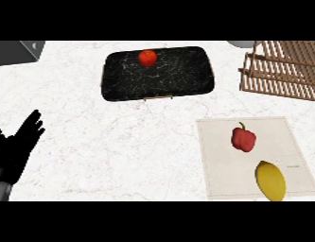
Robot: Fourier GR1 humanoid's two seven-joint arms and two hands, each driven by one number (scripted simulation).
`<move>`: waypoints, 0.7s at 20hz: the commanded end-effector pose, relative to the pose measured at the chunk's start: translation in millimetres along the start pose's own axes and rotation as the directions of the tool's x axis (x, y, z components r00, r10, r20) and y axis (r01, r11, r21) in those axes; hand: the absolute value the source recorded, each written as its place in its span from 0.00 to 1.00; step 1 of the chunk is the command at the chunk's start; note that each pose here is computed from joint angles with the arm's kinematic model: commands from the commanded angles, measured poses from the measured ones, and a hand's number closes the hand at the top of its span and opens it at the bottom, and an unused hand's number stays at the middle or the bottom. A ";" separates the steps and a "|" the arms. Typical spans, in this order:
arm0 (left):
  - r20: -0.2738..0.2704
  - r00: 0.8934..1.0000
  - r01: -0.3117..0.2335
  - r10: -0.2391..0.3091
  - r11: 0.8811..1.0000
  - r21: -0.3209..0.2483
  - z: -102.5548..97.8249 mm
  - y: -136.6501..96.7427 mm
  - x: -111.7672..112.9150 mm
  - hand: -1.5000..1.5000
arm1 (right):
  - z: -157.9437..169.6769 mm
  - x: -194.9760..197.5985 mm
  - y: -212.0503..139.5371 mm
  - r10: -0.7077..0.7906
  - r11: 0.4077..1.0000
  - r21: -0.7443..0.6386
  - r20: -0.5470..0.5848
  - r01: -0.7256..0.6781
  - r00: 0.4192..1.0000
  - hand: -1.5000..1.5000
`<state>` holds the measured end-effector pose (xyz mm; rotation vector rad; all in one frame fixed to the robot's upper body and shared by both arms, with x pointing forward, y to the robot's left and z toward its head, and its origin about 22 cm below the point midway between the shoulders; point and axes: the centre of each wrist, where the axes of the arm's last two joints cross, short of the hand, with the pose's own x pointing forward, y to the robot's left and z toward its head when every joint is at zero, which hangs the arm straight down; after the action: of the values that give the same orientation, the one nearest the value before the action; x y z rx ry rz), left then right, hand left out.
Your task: Pick the lemon from the placemat and place it in the tiered shelf
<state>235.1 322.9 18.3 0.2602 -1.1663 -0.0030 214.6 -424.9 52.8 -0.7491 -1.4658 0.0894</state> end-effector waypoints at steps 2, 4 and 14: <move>-0.099 0.985 -0.138 0.141 0.990 0.038 6.8 -6.8 -33.3 0.50 | 44.7 -16.2 -57.5 0.059 0.997 -0.052 0.071 -0.055 0.996 0.00; -0.118 0.982 -0.147 0.147 0.989 0.009 10.8 -9.5 -43.0 0.50 | 68.4 -27.3 -63.0 0.070 0.996 0.044 0.083 -0.074 0.994 0.00; -0.086 0.987 -0.137 0.133 0.990 -0.037 0.8 -23.2 -23.9 0.50 | 115.8 37.0 -77.5 0.171 0.938 0.292 0.077 -0.186 0.982 0.00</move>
<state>239.3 303.6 21.8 0.1527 -1.1808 0.0287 93.6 -436.1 94.3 -0.6565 -1.4533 0.3784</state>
